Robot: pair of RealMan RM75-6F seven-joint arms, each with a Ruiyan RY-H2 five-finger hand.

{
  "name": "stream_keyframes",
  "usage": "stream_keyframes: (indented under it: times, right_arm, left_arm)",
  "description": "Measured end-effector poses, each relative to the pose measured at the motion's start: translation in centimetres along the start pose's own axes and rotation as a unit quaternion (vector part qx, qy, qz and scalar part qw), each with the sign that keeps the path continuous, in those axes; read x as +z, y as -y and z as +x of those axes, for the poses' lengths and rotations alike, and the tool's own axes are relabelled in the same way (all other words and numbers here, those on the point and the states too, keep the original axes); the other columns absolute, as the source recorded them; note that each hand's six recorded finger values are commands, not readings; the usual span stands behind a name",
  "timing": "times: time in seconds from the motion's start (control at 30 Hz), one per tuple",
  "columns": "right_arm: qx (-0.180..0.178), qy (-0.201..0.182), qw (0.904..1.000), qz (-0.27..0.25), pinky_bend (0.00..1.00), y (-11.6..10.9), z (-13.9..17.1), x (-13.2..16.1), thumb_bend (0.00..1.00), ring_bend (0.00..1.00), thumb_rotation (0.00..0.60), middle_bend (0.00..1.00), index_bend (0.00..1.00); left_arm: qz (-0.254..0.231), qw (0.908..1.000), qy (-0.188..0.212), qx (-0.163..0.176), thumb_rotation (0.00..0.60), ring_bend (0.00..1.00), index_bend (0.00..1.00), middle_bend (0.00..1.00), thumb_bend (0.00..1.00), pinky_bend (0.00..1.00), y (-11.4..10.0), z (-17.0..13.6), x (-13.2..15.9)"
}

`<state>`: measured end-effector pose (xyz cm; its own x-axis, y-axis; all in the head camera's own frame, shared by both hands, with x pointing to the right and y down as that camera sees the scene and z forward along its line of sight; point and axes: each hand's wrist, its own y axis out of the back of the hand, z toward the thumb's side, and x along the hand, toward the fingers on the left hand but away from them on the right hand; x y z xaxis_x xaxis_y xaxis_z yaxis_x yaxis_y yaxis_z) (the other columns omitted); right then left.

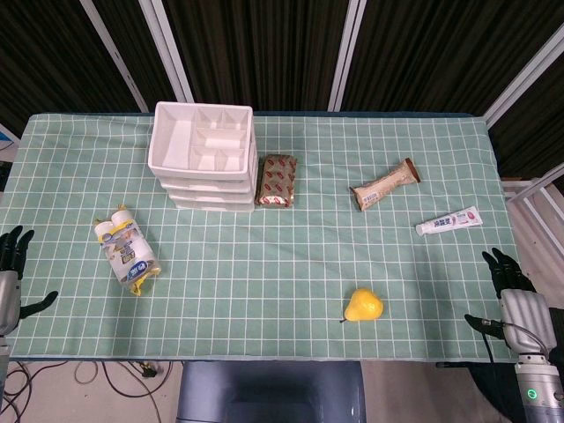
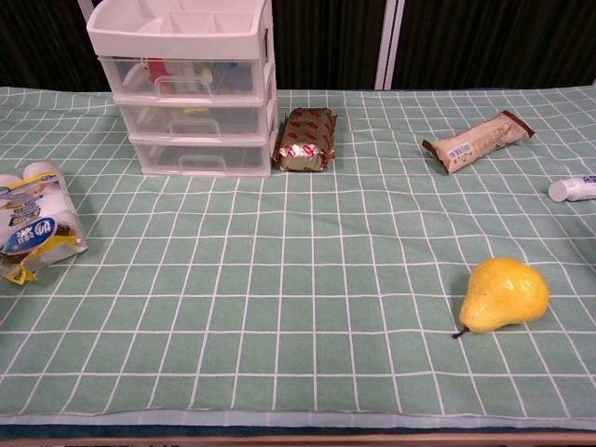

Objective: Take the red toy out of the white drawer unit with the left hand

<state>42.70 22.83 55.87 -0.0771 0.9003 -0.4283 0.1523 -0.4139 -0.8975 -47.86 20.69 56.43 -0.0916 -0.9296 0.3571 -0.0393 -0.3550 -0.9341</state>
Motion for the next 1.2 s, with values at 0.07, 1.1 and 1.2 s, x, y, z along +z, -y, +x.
stream_keyframes:
  times: [0.07, 1.1, 1.2]
  right_arm:
    - [-0.001, -0.001, 1.0000, -0.001, 0.23, 0.0, 0.0, 0.0, 0.07, 0.00, 0.600, 0.00, 0.00]
    - [0.006, 0.011, 0.9998, -0.017, 0.23, 0.0, -0.2, -0.3, 0.07, 0.00, 0.600, 0.00, 0.00]
    - [0.007, 0.012, 0.9997, -0.020, 0.23, 0.0, -0.2, -0.4, 0.07, 0.00, 0.600, 0.00, 0.00]
  left_arm:
    - [0.001, 1.0000, 0.000, 0.000, 0.600, 0.00, 0.00, 0.00, 0.02, 0.00, 0.0, 0.0, 0.0]
    - [-0.099, 0.9933, 0.058, -0.012, 0.600, 0.84, 0.02, 0.85, 0.41, 0.86, -0.7, 5.6, 8.7]
    - [-0.144, 0.9872, 0.054, -0.042, 0.600, 0.88, 0.02, 0.89, 0.42, 0.89, 0.2, 6.8, 10.8]
